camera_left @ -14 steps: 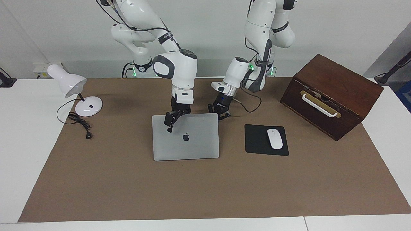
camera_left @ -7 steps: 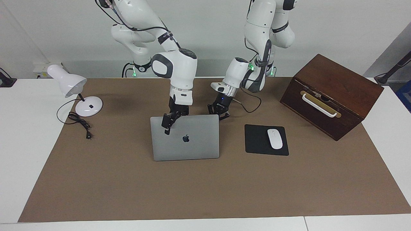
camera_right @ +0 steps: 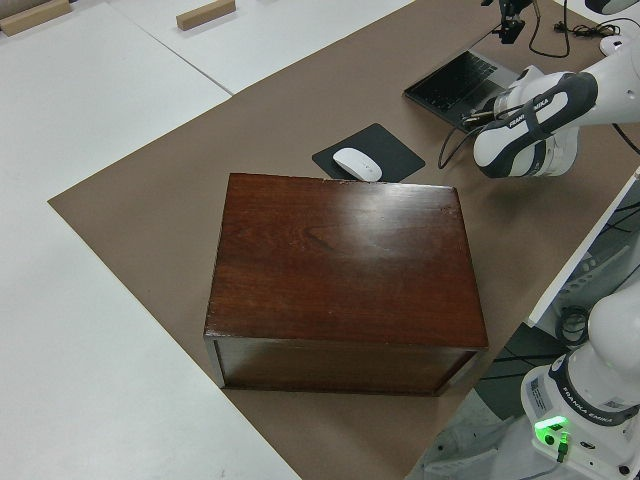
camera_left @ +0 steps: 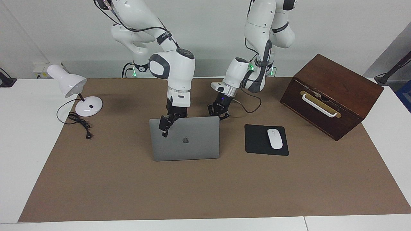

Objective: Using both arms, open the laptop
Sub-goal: 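Lift the laptop lid upward and away with the right gripper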

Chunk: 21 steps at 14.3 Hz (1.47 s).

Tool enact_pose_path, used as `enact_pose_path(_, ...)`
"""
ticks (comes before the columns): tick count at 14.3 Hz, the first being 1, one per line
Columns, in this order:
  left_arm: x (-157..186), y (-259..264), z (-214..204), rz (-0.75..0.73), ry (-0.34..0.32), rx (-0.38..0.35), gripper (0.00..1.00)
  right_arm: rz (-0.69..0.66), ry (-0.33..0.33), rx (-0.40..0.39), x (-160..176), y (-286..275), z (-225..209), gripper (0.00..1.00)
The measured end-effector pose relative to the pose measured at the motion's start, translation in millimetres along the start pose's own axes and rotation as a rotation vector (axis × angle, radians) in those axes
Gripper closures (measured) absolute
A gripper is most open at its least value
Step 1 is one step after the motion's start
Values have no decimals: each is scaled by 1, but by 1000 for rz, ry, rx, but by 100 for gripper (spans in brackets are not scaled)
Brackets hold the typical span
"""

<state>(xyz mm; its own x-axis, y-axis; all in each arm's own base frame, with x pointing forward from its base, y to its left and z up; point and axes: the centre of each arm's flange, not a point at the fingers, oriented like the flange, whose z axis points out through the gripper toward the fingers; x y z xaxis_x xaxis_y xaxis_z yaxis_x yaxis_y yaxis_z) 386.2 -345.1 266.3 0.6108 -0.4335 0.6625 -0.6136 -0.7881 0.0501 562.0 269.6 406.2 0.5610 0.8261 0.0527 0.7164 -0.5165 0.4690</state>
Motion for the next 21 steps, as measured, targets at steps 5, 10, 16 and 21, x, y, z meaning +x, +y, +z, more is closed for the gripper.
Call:
enact_pose_path(5, 0, 0, 0, 1, 0, 0, 99, 6, 1, 3, -1, 12, 2, 0)
enact_pose_path(10, 0, 0, 0, 1, 0, 0, 99, 13, 1, 1, -2, 16, 2, 0)
enact_pose_path(16, 0, 0, 0, 2, 0, 0, 99, 37, 11, -1, 2, 30, 4, 0)
enact_pose_path(21, 0, 0, 0, 2, 0, 0, 99, 57, 20, 7, 4, 37, 3, 0)
